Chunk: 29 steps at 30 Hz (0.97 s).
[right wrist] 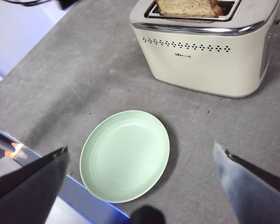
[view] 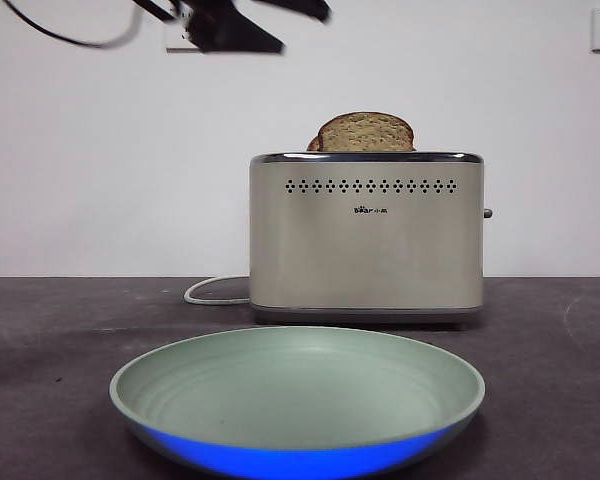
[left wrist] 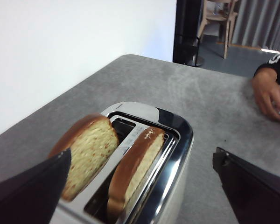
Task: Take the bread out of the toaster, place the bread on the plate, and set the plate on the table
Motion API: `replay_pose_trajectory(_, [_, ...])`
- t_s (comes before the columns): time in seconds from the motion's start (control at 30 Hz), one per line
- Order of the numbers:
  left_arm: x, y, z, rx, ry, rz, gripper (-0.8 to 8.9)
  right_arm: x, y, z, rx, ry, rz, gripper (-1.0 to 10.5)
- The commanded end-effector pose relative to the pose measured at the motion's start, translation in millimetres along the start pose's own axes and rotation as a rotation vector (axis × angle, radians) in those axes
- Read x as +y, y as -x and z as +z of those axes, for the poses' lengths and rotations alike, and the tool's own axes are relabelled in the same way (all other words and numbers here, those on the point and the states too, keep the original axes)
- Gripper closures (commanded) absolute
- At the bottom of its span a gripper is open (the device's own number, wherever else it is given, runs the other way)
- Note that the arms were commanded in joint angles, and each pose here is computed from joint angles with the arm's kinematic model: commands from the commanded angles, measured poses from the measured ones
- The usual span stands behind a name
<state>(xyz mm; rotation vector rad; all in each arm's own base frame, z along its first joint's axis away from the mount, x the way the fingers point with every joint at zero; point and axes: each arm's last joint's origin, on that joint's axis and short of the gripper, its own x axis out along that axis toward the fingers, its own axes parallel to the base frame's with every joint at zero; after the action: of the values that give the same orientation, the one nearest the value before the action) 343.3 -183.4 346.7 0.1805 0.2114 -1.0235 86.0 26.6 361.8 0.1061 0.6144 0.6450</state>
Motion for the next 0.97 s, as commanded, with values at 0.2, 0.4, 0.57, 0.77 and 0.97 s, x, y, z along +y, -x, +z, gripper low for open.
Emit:
replay_pose_trajectory(0.2, [-2,-54,-31,0.056,-0.043,-0.016,2.53,0,0,-1,0.005,-0.001,0.0,3.5])
replay_pose_trajectory(0.4, [-5,-67,-43,0.097,-0.048,0.009,5.07,0,0,-1,0.005,-0.001,0.001,3.5])
replay_pose_trajectory(0.57, [-6,-68,-42,0.103,-0.049,0.028,8.34,0,0,-1,0.005,-0.001,0.001,3.5])
replay_pose_trajectory(0.77, [-6,-68,-44,0.12,-0.041,0.024,8.22,0,0,-1,0.007,-0.002,0.0,3.5])
replay_pose_trajectory(0.97, [-4,-63,-33,0.076,-0.062,0.052,8.22,0,0,-1,0.009,-0.004,-0.001,3.5])
